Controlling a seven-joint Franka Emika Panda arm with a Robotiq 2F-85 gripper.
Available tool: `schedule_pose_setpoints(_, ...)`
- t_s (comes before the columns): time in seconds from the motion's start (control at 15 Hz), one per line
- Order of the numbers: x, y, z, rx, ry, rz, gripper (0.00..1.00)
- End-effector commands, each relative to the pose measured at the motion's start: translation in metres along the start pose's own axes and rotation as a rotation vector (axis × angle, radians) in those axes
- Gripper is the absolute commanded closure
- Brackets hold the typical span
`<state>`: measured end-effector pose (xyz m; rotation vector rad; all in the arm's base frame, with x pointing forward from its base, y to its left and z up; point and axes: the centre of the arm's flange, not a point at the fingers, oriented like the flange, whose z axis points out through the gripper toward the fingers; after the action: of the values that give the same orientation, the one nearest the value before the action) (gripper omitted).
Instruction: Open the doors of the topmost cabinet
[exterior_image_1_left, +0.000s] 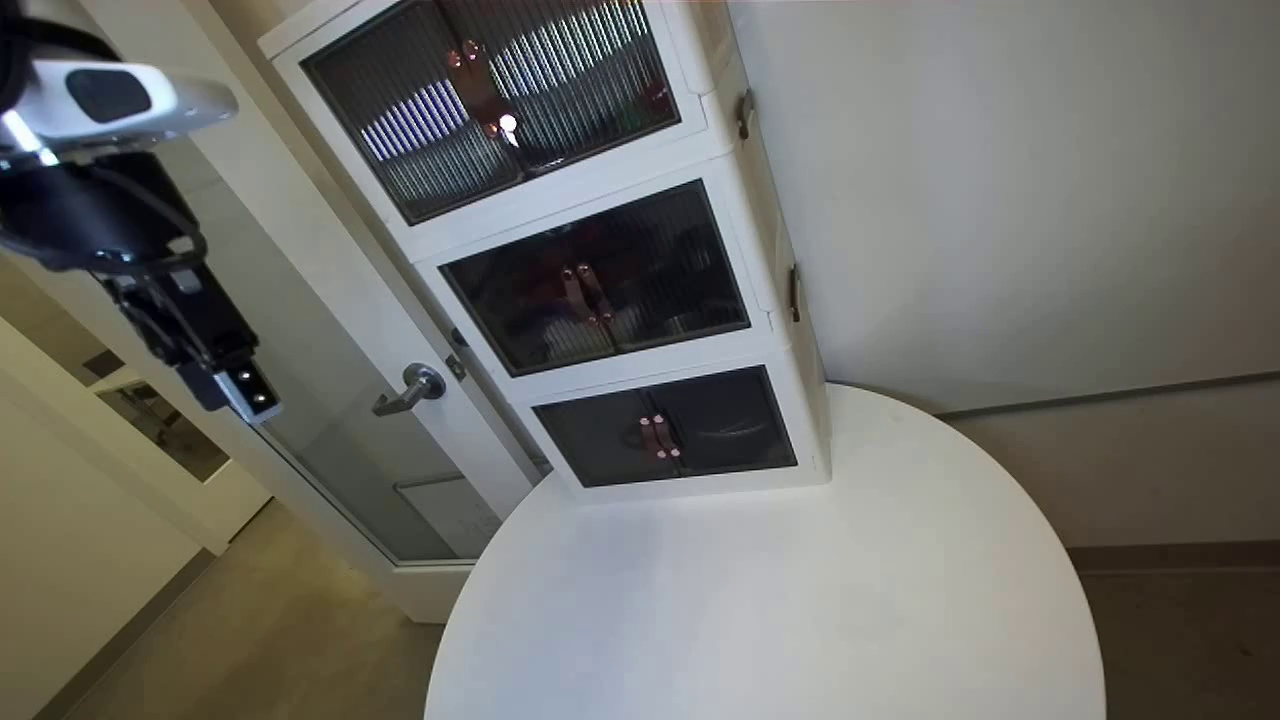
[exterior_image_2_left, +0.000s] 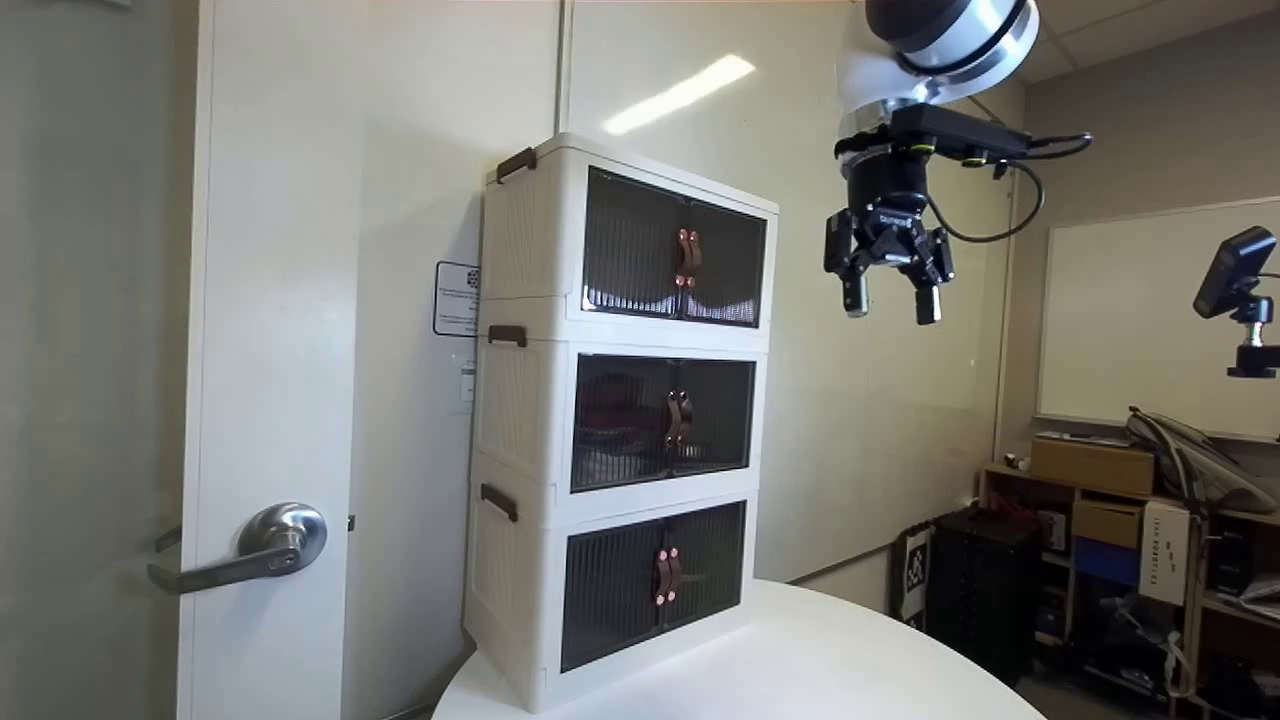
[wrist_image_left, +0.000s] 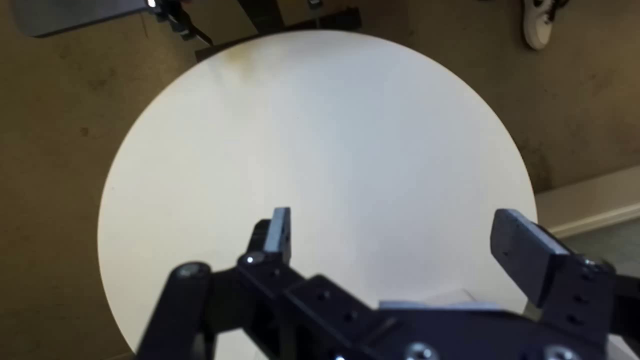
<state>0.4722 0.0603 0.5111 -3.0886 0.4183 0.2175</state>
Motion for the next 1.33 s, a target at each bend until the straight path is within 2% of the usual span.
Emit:
schedule_pose_setpoints(0.0, 0.03, -0.005, -0.002, 0.136, 0.105, 0.09, 0.0)
schedule_pose_setpoints(0.27, 0.056, -0.011, -0.01, 0.255, 0.313, 0.05, 0.0)
schedule_pose_setpoints(0.73, 0.096, -0.022, -0.028, 0.347, 0.624, 0.04, 0.0)
schedule_pose_setpoints(1.0, 0.13, -0.026, -0.028, 0.391, 0.686, 0.017, 0.0)
schedule_pose_setpoints(1.27, 0.156, -0.022, -0.033, 0.434, 0.689, -0.074, 0.0)
